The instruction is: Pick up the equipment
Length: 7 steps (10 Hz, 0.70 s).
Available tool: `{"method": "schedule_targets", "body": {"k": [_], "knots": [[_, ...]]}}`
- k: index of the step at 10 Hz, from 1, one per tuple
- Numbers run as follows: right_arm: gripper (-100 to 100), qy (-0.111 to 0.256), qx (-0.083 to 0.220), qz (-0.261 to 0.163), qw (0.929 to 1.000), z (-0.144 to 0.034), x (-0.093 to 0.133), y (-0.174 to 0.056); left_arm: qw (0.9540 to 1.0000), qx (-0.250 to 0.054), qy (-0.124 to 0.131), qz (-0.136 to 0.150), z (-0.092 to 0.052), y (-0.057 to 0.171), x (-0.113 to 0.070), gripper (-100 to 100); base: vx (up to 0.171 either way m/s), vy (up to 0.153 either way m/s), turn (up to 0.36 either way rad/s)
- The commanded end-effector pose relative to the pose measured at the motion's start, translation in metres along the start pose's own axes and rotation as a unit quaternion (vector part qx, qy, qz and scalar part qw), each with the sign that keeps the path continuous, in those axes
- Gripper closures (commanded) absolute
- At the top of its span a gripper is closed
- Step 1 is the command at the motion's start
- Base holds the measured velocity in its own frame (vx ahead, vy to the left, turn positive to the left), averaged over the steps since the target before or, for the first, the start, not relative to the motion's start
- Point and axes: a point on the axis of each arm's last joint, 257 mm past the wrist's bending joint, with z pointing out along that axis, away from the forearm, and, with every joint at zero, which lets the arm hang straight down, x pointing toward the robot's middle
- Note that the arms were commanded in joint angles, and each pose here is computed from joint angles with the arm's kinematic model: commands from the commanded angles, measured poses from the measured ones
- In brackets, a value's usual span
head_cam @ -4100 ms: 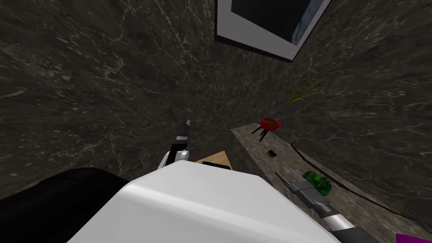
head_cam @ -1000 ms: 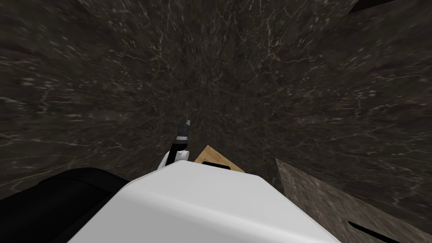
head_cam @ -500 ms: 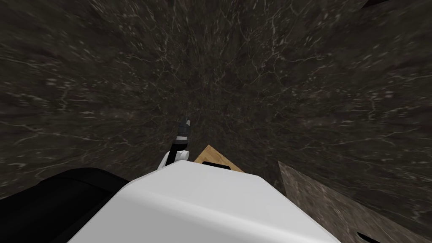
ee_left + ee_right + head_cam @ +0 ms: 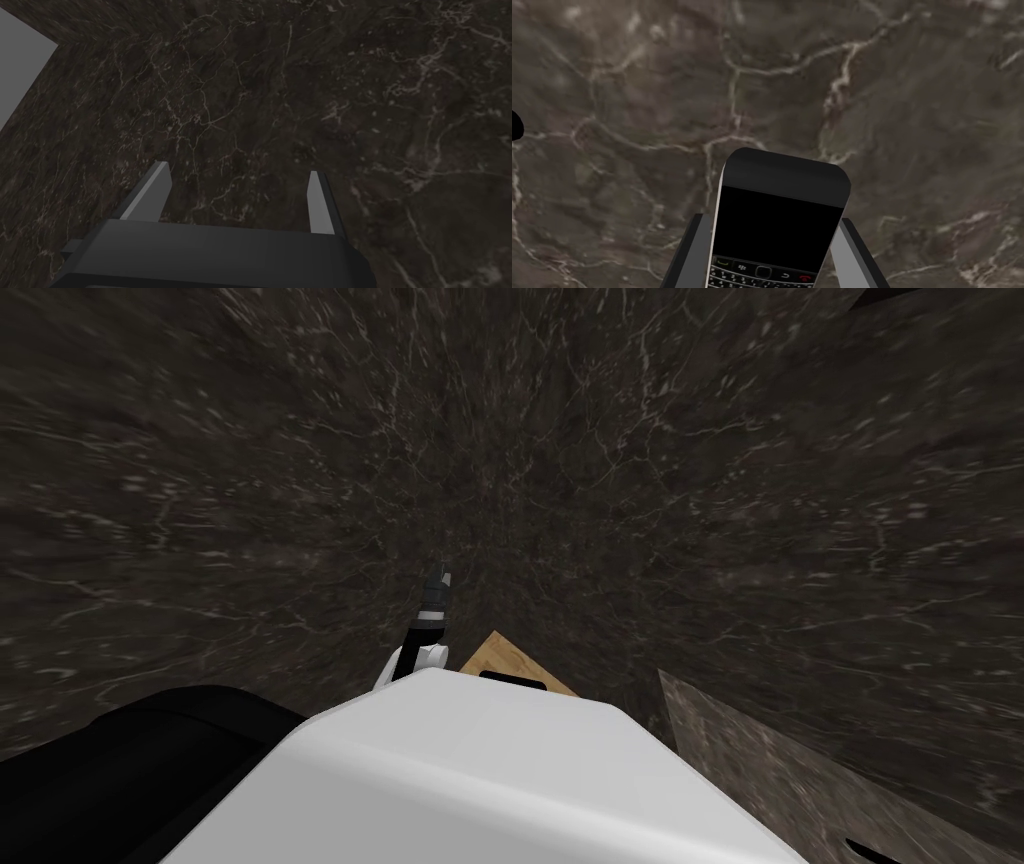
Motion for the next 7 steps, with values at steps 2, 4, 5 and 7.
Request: {"method": "schedule_targets", "body": {"k": [2, 4, 5, 7], "knots": [[100, 0.000, 0.000, 0.000, 1.0000, 0.000, 0.000, 0.000, 1.0000, 0.000, 0.000, 0.000, 0.000, 0.000, 0.000, 0, 0.000, 0.000, 0.000], [100, 0.000, 0.000, -0.004, 1.0000, -0.010, 0.004, -0.004, 1.0000, 0.000, 0.000, 0.000, 0.000, 0.000, 0.000, 0, 0.005, 0.007, -0.035], [100, 0.000, -0.001, -0.007, 1.0000, -0.017, 0.006, -0.007, 1.0000, 0.000, 0.000, 0.000, 0.000, 0.000, 0.000, 0, 0.021, 0.025, -0.094], [0, 0.001, -0.001, -0.006, 1.0000, -0.015, 0.005, -0.006, 1.0000, 0.000, 0.000, 0.000, 0.000, 0.000, 0.000, 0, 0.005, 0.006, -0.010]]}}
